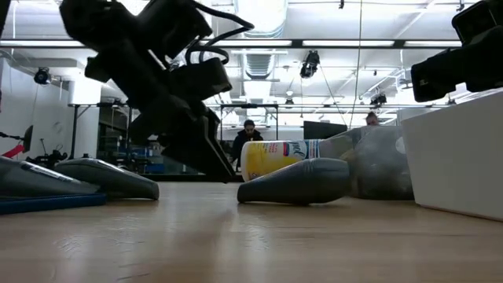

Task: Pick & Place Travel size toiletries
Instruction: Put the top deodorant into the white bin

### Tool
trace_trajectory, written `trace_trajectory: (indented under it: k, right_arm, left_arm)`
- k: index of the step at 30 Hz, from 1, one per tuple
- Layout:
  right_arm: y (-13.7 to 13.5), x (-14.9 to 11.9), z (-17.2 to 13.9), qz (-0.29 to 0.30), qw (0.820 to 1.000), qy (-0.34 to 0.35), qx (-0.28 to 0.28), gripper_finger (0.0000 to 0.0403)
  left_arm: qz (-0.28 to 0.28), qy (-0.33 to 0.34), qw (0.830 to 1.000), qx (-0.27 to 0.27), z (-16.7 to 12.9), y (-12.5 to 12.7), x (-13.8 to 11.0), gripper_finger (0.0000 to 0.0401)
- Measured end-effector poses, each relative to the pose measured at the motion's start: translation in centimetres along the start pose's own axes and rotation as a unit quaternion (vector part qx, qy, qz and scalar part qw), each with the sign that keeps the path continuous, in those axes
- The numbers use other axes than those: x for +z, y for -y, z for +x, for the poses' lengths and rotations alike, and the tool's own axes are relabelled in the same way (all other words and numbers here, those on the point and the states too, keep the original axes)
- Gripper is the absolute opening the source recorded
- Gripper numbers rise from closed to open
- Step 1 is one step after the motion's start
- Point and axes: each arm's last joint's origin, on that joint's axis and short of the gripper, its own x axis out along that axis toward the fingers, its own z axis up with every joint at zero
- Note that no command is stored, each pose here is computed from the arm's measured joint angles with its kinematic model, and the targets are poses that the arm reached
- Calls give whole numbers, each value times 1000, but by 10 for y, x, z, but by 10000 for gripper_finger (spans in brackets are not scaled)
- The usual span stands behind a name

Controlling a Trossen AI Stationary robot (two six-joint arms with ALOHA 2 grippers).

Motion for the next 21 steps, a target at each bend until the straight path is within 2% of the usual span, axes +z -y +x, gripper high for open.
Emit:
trace_trajectory:
  k: [9,15,21]
  right_arm:
    - [0,0,0,0,1000,0,0,132]
    - [0,0,0,0,1000,0,0,146]
    - [0,0,0,0,1000,0,0,159]
  left_arm:
    - [-16,4,1000,-8,3,1,-7,109]
    - [-18,13,1000,-9,17,3,-13,103]
    - [-21,49,998,-16,26,5,-11,102]
